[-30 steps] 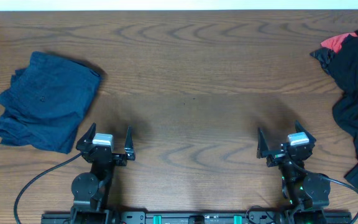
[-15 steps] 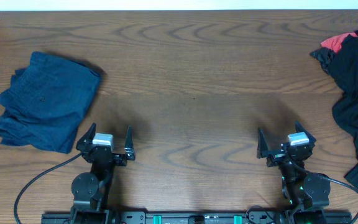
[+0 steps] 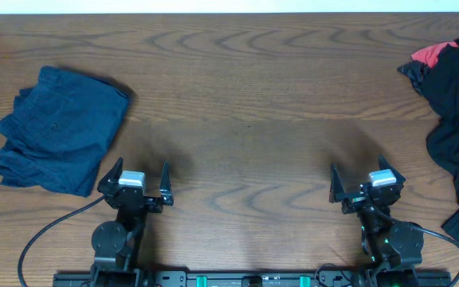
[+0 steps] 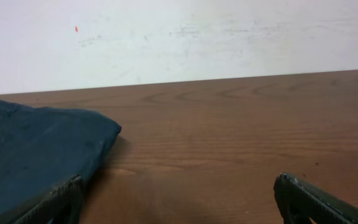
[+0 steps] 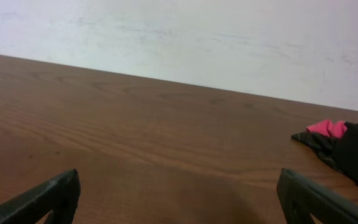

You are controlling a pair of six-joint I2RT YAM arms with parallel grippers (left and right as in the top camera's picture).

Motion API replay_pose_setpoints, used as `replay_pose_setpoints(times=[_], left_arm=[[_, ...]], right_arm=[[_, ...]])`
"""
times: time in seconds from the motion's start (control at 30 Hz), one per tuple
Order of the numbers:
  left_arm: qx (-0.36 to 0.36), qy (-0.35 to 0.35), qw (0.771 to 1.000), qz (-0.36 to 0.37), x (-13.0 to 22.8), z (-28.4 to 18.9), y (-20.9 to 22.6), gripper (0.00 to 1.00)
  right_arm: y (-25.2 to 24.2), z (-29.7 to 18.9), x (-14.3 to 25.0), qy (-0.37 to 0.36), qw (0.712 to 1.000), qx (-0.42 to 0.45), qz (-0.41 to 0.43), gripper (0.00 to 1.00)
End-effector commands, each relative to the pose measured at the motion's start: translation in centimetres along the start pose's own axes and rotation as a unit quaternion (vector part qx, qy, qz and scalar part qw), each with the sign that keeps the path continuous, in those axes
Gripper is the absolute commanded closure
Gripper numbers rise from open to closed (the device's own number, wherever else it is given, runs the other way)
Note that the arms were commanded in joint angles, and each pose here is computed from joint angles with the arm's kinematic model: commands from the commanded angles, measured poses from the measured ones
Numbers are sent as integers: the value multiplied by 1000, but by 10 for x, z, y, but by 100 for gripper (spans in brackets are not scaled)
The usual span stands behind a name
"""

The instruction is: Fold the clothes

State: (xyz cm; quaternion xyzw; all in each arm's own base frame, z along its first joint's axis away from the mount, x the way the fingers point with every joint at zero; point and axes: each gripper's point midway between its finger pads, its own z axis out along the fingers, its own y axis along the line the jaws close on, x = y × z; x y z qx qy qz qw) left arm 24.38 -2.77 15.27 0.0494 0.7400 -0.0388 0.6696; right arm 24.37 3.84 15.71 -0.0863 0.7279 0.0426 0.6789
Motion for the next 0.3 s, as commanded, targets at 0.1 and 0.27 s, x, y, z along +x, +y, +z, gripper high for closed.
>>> replay_pose_setpoints(times=[0.1, 0.27], left_arm=[[2, 24, 1000, 5, 15, 0, 0, 2], [2, 24, 1000, 5, 15, 0, 0, 2]], right_arm=[[-2, 0, 1, 1, 1000, 4, 7, 1], [-2, 0, 1, 2, 1000, 4, 7, 1]])
